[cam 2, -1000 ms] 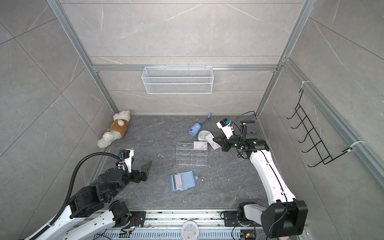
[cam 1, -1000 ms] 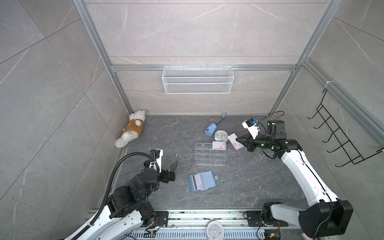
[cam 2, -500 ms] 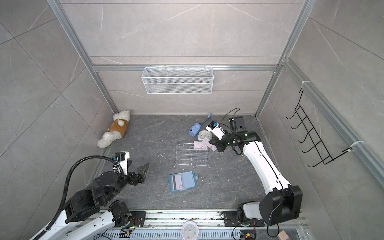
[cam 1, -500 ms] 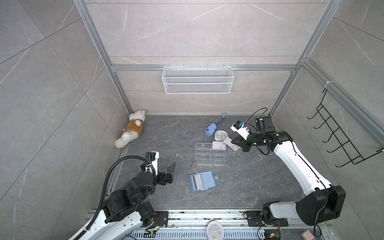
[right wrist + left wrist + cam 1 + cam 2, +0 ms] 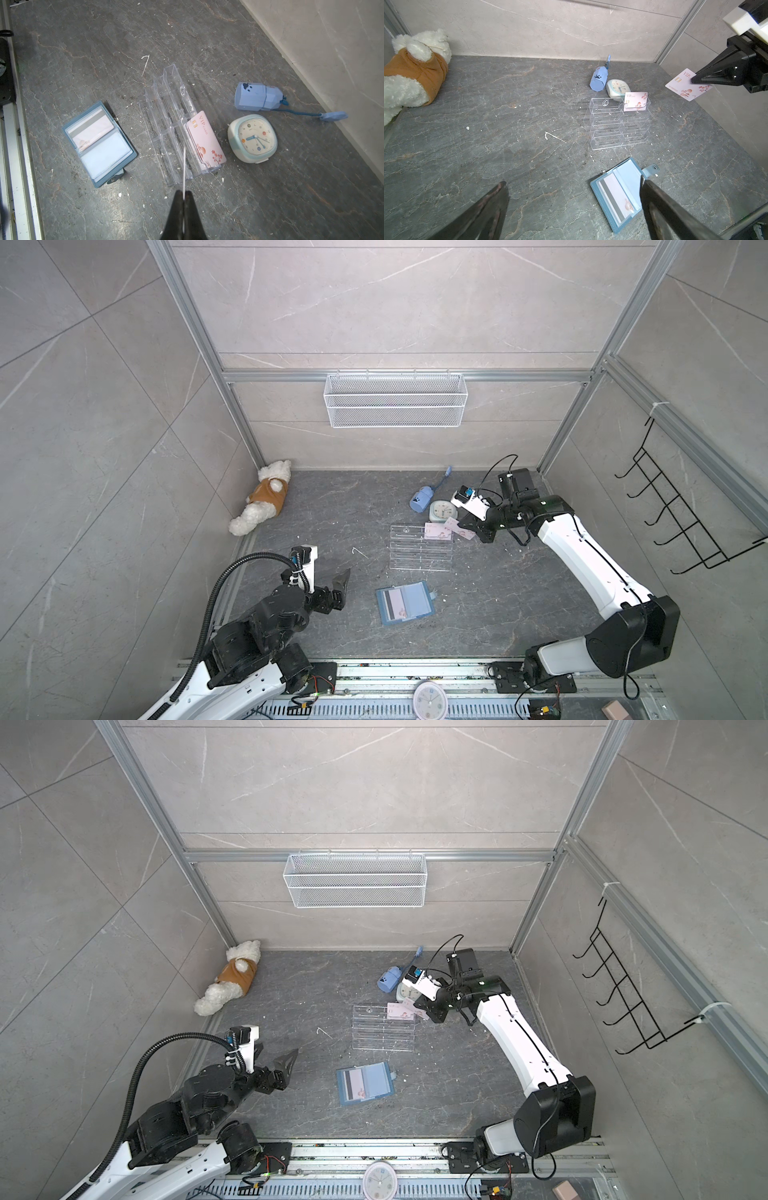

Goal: Take the credit cards out of the card holder

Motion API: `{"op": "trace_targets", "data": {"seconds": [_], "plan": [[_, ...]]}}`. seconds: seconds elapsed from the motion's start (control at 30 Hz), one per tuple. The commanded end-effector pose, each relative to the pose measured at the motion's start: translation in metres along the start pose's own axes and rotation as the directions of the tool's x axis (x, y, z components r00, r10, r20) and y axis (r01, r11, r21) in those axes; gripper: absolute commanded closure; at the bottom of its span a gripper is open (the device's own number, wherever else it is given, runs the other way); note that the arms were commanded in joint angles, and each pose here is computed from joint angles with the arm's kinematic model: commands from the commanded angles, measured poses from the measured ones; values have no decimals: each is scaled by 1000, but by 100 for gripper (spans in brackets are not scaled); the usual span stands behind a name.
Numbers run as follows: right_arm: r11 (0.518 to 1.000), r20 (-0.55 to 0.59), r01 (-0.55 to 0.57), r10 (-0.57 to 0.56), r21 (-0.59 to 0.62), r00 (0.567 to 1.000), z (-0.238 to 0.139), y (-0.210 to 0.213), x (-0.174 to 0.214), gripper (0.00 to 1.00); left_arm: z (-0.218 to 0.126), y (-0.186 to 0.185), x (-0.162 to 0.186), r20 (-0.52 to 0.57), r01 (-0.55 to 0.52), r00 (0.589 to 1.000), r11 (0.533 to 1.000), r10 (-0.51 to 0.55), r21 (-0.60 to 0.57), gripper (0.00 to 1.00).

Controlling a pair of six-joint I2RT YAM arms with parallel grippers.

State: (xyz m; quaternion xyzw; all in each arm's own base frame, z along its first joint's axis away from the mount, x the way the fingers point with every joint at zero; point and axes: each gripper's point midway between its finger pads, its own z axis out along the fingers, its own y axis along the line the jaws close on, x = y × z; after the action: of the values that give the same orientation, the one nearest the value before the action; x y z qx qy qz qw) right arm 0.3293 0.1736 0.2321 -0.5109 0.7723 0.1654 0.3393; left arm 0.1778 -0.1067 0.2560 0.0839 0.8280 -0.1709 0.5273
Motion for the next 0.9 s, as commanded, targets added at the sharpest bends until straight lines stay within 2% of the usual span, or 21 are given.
{"op": "trace_targets", "data": {"seconds": [0.0,0.43,0.87], "plan": [[998,-10,56,-56,-14,998,-3,2,-4,100,-10,1,-16,44,18,999,1000,-18,6,0],[991,-98,129,-130,-17,987,6,-2,4,100,-10,-3,-14,42,36,998,999,-38,33,0],[988,-108,154,-156,-26,982,20,-9,-1,100,-6,-4,-9,24,47,999,998,-48,31,0]]}}
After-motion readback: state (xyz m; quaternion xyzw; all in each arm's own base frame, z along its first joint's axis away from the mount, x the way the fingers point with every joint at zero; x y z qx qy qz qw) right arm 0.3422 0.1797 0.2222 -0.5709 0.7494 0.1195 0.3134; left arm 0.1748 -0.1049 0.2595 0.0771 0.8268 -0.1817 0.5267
